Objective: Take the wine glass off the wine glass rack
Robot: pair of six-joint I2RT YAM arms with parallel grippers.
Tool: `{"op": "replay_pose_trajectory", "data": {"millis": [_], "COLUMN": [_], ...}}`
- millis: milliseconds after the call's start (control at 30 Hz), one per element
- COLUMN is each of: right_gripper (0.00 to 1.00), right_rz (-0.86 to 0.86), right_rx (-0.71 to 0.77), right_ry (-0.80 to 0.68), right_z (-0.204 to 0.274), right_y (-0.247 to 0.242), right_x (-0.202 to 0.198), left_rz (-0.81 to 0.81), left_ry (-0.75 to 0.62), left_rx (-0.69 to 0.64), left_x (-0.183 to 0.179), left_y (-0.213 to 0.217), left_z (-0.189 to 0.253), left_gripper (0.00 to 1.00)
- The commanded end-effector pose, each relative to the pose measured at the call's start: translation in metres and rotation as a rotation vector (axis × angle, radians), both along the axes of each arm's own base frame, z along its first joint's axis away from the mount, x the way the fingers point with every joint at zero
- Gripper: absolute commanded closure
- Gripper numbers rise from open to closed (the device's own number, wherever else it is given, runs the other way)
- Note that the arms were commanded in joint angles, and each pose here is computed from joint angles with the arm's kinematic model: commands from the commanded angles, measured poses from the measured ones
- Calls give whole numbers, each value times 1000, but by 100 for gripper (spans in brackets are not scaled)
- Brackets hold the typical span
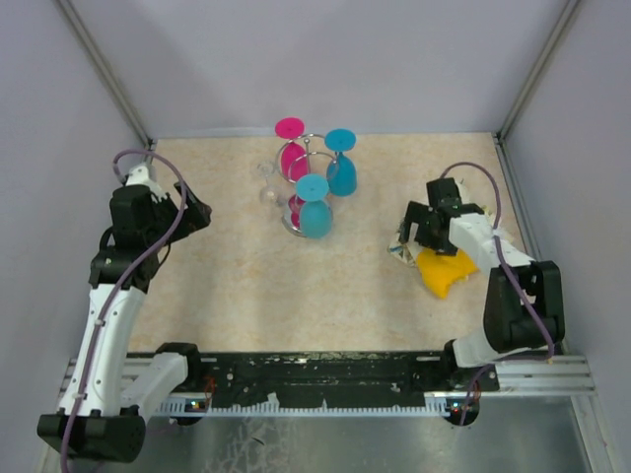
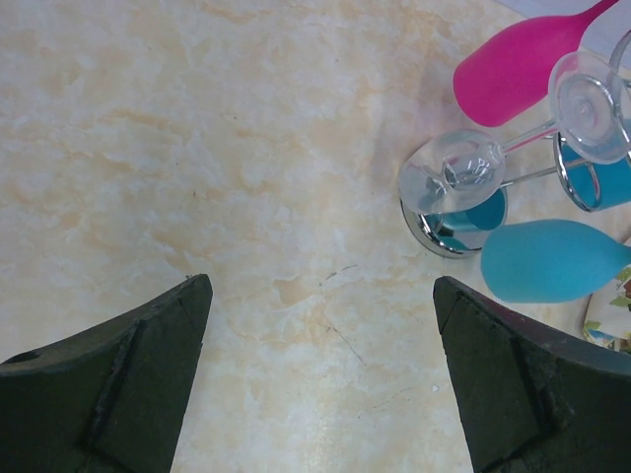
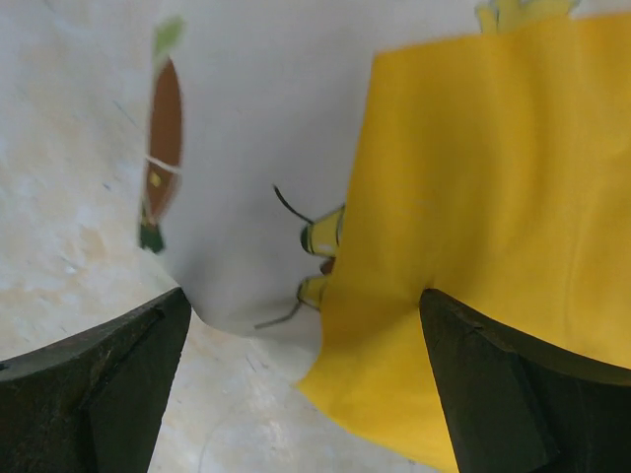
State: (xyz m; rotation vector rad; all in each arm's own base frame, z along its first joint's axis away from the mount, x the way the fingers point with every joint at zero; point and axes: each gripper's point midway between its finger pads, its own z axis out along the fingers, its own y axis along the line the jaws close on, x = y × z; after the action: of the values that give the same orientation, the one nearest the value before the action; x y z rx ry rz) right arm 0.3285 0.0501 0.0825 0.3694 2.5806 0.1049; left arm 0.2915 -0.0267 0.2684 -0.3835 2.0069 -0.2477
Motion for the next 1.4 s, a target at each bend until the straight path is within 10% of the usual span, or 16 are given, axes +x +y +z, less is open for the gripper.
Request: {"op": "replay_pose_trajectory", "data": {"millis": [0, 367, 567, 800, 1067, 1367], "right_gripper": [1, 1, 1, 1, 1, 41], "right_rz": [26, -499, -559, -17, 293, 322], "right_rx": [4, -267, -512, 29, 506, 763], "right_ry": [67, 260, 13, -492, -615, -593], "right_z": [-10, -17, 75, 172, 236, 266], "right_y": [0, -148, -160, 12, 111, 154], "right_x": [-18, -56, -41, 7, 23, 82], "left_rz": [-25, -88, -101, -133, -133, -143], "left_ry": [1, -2, -3, -32, -78, -66], "left_rx": [-32, -62, -67, -90, -80, -104], "left_x": [2, -4, -4, 0, 5, 6], "left_y": [-6, -18, -20, -27, -27, -31], "left_z": [-7, -5, -4, -1, 20, 26], "left_gripper": [0, 0, 0, 0, 0, 1]}}
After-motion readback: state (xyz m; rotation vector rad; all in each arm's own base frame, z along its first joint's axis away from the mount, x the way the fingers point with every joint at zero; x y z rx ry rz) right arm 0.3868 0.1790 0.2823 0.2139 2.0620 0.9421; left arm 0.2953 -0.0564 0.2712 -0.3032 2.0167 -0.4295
